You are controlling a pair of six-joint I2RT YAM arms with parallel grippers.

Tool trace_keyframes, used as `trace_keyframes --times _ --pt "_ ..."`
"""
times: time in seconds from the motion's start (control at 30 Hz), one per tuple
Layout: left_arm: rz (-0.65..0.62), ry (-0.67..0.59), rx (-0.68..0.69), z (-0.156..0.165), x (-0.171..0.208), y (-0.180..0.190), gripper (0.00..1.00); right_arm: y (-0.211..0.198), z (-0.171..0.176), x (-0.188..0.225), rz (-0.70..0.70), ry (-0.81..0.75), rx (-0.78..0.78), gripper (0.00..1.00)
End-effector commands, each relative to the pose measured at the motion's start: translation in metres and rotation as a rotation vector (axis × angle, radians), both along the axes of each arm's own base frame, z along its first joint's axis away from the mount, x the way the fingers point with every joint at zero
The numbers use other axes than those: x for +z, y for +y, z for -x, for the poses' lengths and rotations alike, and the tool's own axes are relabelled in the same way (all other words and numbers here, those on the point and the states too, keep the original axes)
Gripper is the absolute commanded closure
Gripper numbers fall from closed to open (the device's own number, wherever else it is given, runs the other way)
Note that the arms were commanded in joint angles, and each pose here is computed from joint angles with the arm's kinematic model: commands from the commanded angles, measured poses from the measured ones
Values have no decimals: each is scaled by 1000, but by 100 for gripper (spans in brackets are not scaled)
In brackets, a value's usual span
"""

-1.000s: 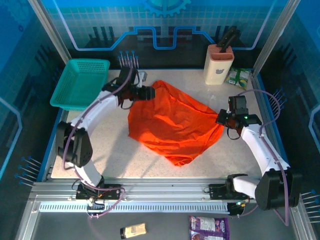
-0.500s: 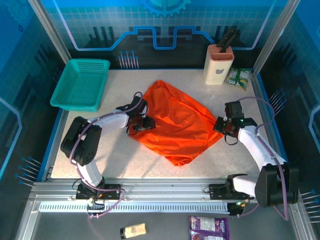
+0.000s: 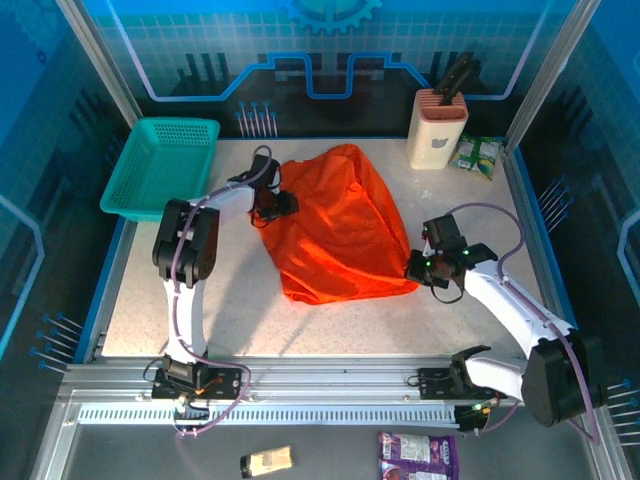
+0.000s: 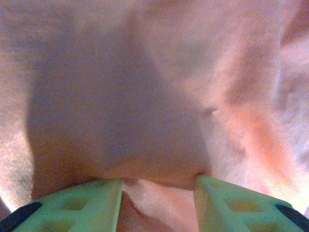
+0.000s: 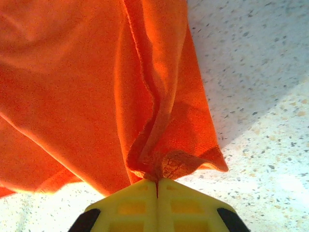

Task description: Fold the inside-out t-shirt

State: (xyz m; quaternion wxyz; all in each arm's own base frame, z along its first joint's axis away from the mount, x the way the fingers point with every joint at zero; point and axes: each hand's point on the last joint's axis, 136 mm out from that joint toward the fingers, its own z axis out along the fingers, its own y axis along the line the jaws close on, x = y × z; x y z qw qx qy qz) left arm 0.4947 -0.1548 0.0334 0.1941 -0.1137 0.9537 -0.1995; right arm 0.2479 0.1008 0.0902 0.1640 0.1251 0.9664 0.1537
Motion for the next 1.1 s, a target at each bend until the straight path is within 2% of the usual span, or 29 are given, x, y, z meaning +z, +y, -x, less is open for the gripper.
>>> trace_keyframes --times 0.0,0.1,0.2,0.3,0.37,0.57,0.67,0.9,1.07 --pt "26 -29 -47 -4 24 -10 55 -3 10 -6 52 64 5 88" --pt "55 -114 -91 3 63 -25 54 -6 11 -2 90 63 25 87" --pt "53 -174 -198 33 91 -49 53 0 10 1 63 41 38 87" --pt "19 -212 -317 76 105 -74 53 0 11 2 68 43 28 70" --pt "-4 -219 -379 107 106 -88 53 -2 10 3 81 42 21 65" --pt "-96 -215 -615 194 93 -129 54 -2 8 12 104 10 23 59" --pt "-178 -204 -712 221 80 -137 54 0 7 20 94 -22 33 59" --pt "-365 -148 -924 253 52 -144 54 7 1 34 71 -92 83 58" --pt "-460 -113 -1041 260 34 -154 51 11 -5 45 63 -127 99 58"
